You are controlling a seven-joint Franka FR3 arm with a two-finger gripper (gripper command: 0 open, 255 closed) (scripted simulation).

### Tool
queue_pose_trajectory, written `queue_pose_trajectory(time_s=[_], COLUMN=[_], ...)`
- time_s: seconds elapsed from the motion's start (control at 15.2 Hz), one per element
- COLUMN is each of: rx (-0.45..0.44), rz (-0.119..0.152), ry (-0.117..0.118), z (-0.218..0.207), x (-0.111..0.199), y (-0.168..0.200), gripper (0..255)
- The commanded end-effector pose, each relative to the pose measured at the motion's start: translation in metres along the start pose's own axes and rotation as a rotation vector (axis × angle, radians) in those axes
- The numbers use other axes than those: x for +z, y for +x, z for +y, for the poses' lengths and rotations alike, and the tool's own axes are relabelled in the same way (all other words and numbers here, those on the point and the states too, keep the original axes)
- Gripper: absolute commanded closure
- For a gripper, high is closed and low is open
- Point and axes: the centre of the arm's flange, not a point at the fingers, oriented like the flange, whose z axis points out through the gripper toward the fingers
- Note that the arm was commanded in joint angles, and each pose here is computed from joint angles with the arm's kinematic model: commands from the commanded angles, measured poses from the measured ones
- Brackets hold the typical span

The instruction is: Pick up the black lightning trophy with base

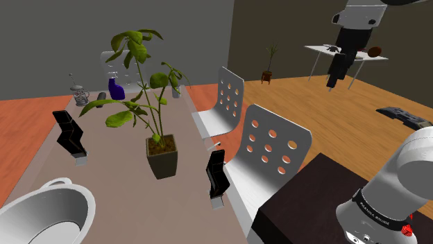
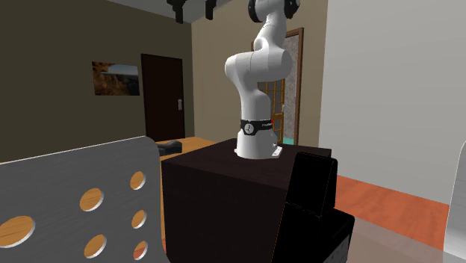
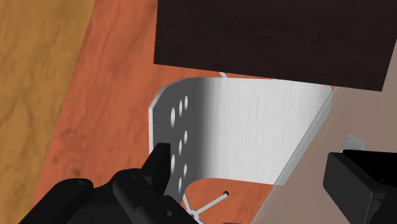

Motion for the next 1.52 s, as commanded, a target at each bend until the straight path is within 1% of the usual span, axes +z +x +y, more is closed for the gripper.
queue_pose_trajectory(time_s=[0.0,1.45], rx=[0.0,0.11], rz=[0.0,0.029], ry=[0.0,0.035], z=[0.0,-0.199], x=[0.0,0.187], y=[0.0,0.083], gripper=[0,0])
